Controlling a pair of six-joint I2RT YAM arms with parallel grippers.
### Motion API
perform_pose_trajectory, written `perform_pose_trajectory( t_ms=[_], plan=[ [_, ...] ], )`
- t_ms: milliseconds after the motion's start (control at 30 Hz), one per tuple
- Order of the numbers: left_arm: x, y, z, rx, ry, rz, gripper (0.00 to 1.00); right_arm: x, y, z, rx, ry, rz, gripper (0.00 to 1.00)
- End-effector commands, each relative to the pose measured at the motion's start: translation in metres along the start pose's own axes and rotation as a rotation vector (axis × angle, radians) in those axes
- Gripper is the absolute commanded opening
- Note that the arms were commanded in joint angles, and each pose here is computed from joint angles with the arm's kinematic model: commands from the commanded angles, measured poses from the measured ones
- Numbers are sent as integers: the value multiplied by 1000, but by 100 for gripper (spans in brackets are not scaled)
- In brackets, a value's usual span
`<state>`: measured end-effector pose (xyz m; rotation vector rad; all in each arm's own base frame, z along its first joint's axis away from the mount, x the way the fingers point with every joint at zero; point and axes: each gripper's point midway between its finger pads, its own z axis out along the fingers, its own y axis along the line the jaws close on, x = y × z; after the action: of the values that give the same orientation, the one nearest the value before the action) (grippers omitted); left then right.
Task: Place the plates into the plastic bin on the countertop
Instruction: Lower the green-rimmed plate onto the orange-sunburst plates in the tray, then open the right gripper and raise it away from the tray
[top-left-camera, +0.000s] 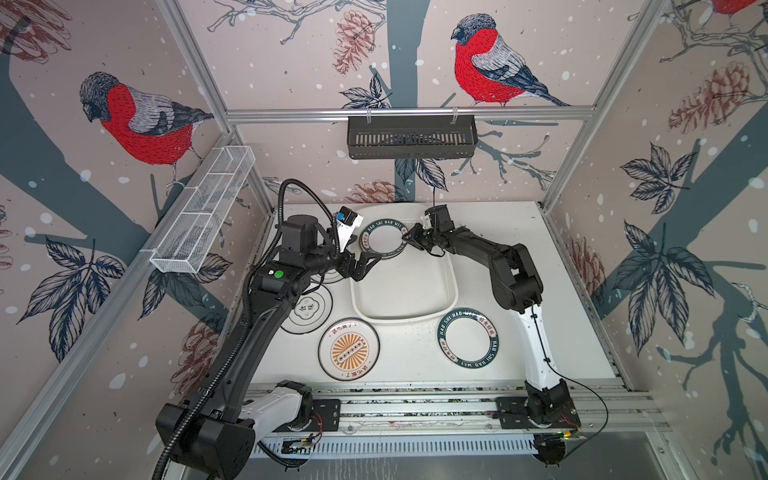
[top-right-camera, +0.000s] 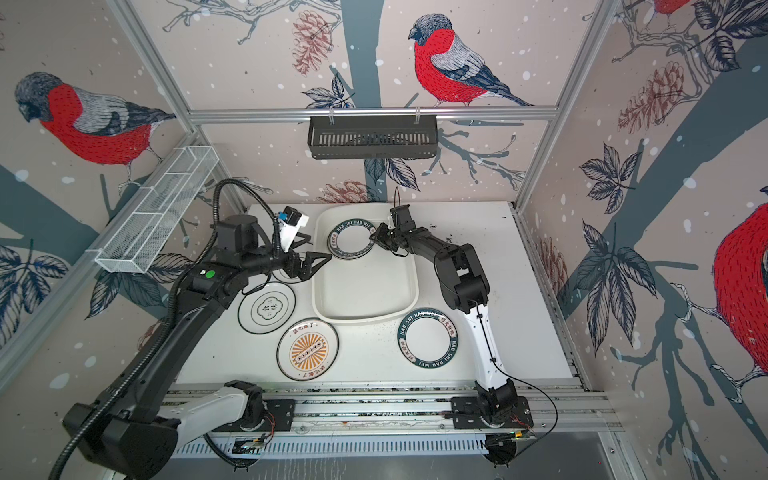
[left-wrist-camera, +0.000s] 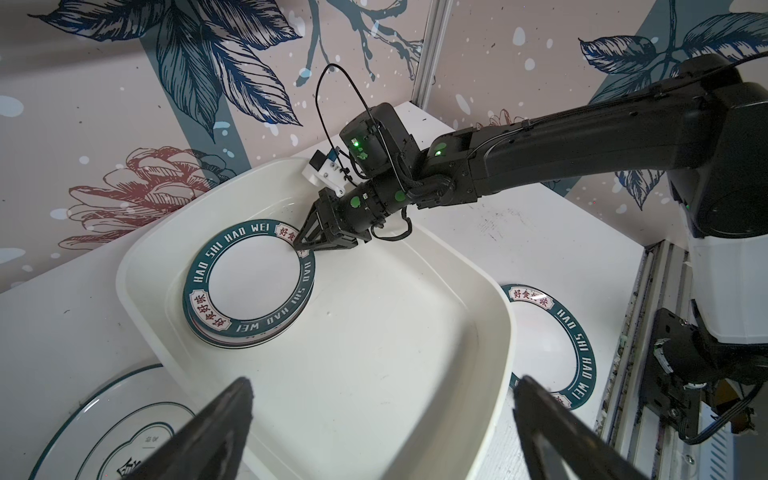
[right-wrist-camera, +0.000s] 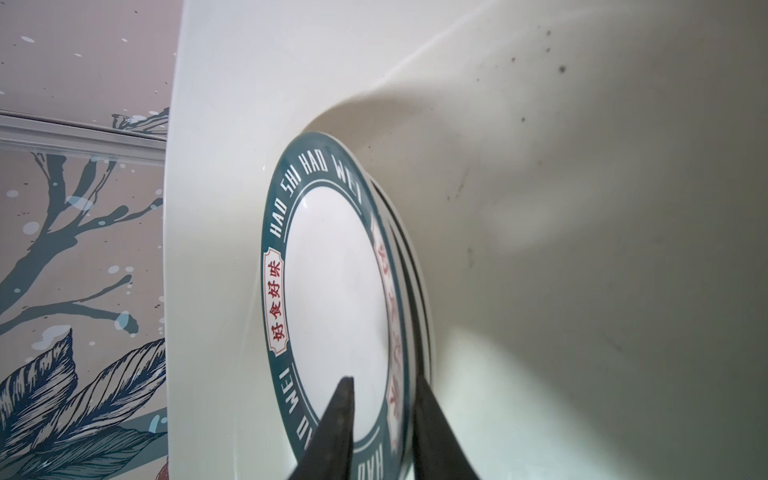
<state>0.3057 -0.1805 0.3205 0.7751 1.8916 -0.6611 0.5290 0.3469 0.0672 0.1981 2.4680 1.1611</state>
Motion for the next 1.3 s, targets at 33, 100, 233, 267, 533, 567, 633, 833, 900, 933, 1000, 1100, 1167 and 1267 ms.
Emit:
perform_pose_trajectory(
  t_ms=[33,100,233,267,533,567,633,833,900,933,1000,1100,1167,1267],
  plan=[
    [-7,-3,-1,16,-18,29,97,-4,4,-7,34,-7,-30,28],
    [-7,-2,-2,13,-18,31,97,-4,4,-7,42,-6,-37,29],
    [-6,-2,-1,13,-15,32,97,-4,2,-9,48,-5,-37,30],
    [-7,-2,-2,12,-17,34,97,-5,3,-10,52,-7,-37,30],
    [-6,-1,-2,6,-12,37,97,-13,12,-20,60,-28,-63,35],
    [-6,-1,-2,3,-11,37,97,-13,13,-21,62,-31,-68,35],
    [-6,-1,-3,-2,-12,42,97,-15,16,-25,65,-37,-75,36],
    [-5,0,-4,-12,-7,53,97,-24,30,-38,55,-63,-123,37],
    [-5,-1,-5,-7,-7,62,97,-26,35,-44,62,-75,-150,36],
    [-5,-1,-5,-9,-7,63,97,-27,36,-47,70,-81,-163,36],
    [-4,0,-5,-15,-4,61,96,-30,37,-53,98,-95,-191,36],
    [-2,1,-4,-16,1,63,97,-33,39,-65,148,-119,-247,37],
    [-1,1,-4,-17,4,64,97,-35,40,-73,190,-139,-293,39],
    [1,2,-2,-18,12,64,97,-38,42,-91,274,-191,-366,42]
  ],
)
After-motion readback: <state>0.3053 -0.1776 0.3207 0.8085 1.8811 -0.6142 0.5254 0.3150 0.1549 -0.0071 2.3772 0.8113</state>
